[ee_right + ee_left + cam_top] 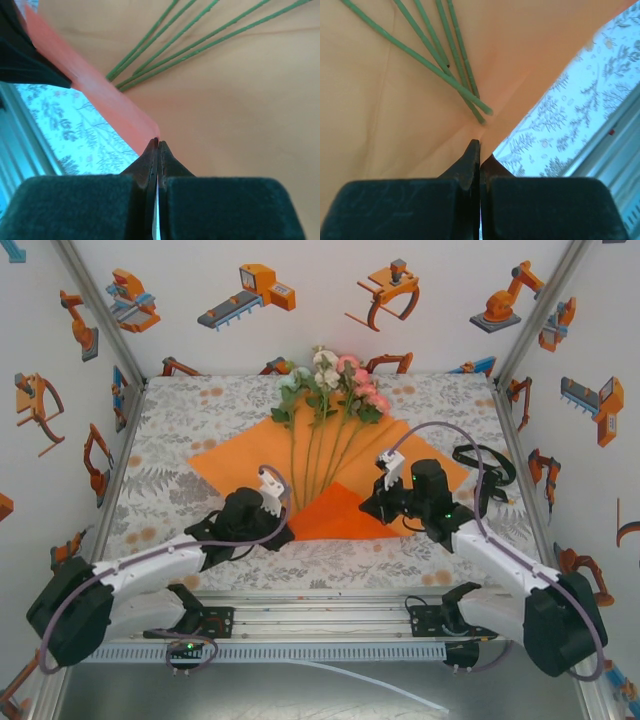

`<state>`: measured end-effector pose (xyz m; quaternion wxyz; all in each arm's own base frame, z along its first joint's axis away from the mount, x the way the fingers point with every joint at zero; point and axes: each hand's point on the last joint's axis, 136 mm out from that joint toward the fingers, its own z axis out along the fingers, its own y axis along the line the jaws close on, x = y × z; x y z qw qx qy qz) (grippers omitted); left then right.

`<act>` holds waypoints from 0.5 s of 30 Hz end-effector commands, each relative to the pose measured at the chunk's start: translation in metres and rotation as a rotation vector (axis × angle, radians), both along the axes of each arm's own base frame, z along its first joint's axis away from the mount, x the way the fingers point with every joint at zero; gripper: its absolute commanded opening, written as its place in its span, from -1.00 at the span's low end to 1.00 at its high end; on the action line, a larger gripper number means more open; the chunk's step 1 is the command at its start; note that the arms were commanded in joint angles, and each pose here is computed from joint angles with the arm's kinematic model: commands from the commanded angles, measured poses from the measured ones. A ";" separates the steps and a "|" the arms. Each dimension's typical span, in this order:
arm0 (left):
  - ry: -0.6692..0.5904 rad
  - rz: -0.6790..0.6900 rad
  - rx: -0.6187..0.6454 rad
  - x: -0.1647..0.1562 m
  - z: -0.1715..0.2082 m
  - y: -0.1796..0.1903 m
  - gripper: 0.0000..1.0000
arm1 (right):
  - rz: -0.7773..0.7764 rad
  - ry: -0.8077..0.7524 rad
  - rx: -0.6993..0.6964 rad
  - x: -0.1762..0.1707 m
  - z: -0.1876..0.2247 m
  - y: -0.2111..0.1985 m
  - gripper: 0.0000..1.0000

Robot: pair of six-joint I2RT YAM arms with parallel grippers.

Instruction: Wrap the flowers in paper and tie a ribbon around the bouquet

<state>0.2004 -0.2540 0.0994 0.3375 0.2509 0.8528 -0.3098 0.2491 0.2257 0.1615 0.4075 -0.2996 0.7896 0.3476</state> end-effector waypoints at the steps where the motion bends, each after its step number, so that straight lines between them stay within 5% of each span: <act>1: 0.100 0.019 -0.023 -0.025 -0.008 0.010 -1.00 | -0.013 -0.004 0.028 -0.015 0.012 -0.003 -1.00; 8: 0.047 0.000 -0.054 -0.037 0.013 0.003 -0.98 | 0.005 -0.054 0.081 -0.029 0.038 -0.003 -1.00; 15: -0.089 0.141 -0.002 0.002 0.021 0.012 -0.23 | -0.161 -0.124 -0.060 0.025 0.015 -0.012 -1.00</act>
